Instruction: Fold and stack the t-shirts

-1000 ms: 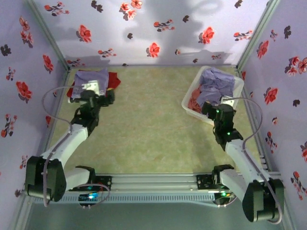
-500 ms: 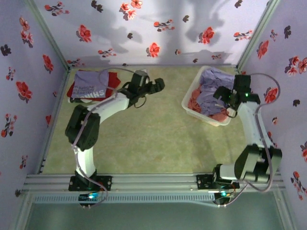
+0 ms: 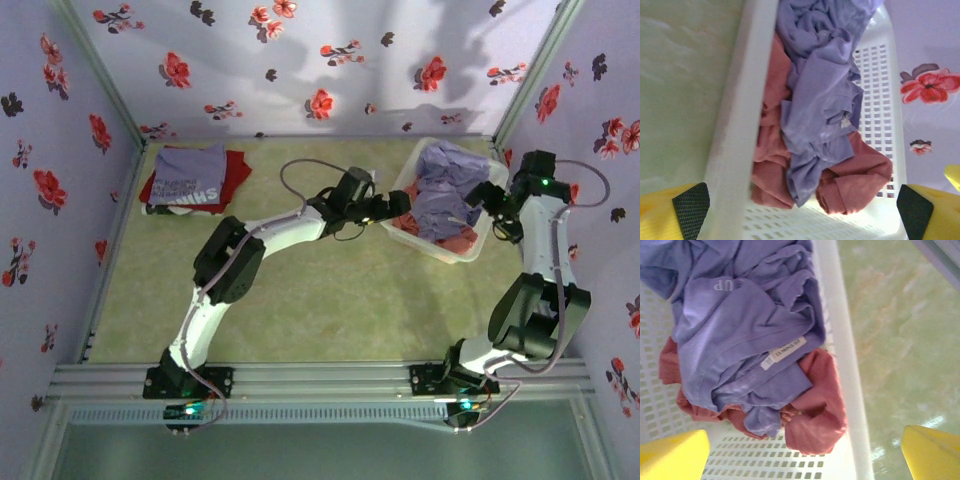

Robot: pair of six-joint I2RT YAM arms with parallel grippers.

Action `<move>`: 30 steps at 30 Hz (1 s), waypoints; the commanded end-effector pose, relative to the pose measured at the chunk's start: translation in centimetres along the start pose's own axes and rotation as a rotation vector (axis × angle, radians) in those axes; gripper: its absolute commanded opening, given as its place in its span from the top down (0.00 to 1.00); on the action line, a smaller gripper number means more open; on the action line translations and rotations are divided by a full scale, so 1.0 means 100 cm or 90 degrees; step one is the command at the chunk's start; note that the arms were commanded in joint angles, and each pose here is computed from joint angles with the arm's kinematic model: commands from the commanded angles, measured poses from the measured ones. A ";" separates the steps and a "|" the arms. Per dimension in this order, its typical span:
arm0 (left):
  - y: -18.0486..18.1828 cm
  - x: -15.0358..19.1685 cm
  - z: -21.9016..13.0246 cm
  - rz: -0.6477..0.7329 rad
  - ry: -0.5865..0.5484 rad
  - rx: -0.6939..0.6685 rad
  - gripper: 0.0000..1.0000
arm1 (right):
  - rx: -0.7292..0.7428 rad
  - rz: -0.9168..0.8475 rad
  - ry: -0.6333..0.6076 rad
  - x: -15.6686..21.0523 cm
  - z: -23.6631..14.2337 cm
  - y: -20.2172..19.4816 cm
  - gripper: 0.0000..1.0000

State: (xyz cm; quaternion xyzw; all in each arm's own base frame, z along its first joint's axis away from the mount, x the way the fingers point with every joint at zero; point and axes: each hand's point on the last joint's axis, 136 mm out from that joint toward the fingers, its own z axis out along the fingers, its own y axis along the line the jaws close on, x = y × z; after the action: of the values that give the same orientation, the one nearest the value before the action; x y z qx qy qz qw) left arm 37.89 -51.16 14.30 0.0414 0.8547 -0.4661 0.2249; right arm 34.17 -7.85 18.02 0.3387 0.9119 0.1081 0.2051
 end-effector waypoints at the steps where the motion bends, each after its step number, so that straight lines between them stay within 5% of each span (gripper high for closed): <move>1: -0.027 0.009 0.007 -0.016 0.030 0.053 0.01 | -0.015 0.004 0.015 0.010 -0.010 -0.001 0.01; 11: -0.060 0.054 0.033 -0.117 0.089 0.149 0.01 | -0.024 -0.002 0.005 0.007 -0.028 -0.008 0.01; 16: -0.077 0.063 0.039 -0.092 0.122 0.168 0.00 | -0.045 -0.017 -0.004 0.009 -0.032 -0.003 0.01; 22: -0.054 0.050 0.025 -0.088 0.092 0.140 0.01 | -0.119 -0.015 0.027 0.010 -0.024 0.023 0.02; 26: -0.026 0.016 -0.005 -0.057 0.029 0.088 0.00 | -0.073 -0.072 0.042 0.015 -0.011 0.033 0.03; 30: 0.006 0.007 -0.031 0.007 0.058 -0.015 0.01 | -0.002 -0.137 0.076 0.015 0.016 0.028 0.11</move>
State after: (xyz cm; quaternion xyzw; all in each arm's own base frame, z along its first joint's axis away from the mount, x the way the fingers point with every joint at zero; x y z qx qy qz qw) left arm 35.22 -51.37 11.28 0.0191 0.8599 -0.4904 0.1403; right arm 34.96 -3.80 18.54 0.2584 0.9359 0.1530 0.1840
